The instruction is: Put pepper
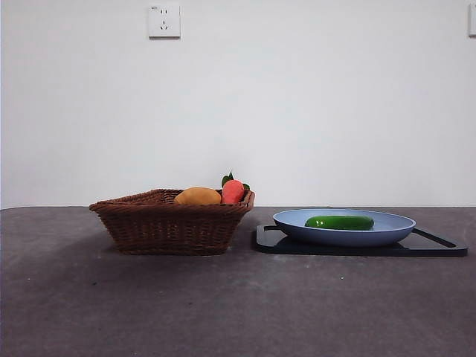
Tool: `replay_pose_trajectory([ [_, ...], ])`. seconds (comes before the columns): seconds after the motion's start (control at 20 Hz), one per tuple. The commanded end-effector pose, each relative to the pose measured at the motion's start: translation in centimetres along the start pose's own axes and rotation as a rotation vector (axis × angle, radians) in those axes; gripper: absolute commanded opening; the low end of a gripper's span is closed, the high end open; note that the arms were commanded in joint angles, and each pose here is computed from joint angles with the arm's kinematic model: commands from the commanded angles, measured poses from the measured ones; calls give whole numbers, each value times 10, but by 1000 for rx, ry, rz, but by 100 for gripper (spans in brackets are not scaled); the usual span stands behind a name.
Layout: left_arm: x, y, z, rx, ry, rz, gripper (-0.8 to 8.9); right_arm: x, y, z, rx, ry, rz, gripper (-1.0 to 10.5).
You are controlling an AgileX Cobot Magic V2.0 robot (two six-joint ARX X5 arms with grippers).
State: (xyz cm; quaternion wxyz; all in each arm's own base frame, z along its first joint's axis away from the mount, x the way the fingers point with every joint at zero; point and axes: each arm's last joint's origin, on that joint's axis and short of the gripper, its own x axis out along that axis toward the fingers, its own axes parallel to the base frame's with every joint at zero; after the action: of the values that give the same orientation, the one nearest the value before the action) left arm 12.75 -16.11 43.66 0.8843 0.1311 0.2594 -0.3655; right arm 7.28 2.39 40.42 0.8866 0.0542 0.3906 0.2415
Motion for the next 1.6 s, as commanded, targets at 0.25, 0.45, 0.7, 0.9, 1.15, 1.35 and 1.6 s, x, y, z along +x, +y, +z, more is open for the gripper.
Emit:
replay_pose_trajectory([
  [0.25,-1,-1,5,9,-18,-4,8,0,0,3,13,15,-1,11],
  [0.45,-1,-1,5,10,-18,-4,8,0,0,3,13,15,-1,11],
  [0.7,-8,9,7,49,-63,66,8,0,0,3,13,15,-1,11],
  [0.9,-47,46,17,24,-308,249,8,0,0,3,12,15,-1,11],
  [1.15,-123,71,-7,-51,-499,462,8,0,0,3,13,15,-1,11],
  [1.35,-155,61,-44,-16,-626,686,8,0,0,3,13,15,-1,11],
  [1.6,-124,58,-109,24,-784,847,8,0,0,3,12,15,-1,11],
])
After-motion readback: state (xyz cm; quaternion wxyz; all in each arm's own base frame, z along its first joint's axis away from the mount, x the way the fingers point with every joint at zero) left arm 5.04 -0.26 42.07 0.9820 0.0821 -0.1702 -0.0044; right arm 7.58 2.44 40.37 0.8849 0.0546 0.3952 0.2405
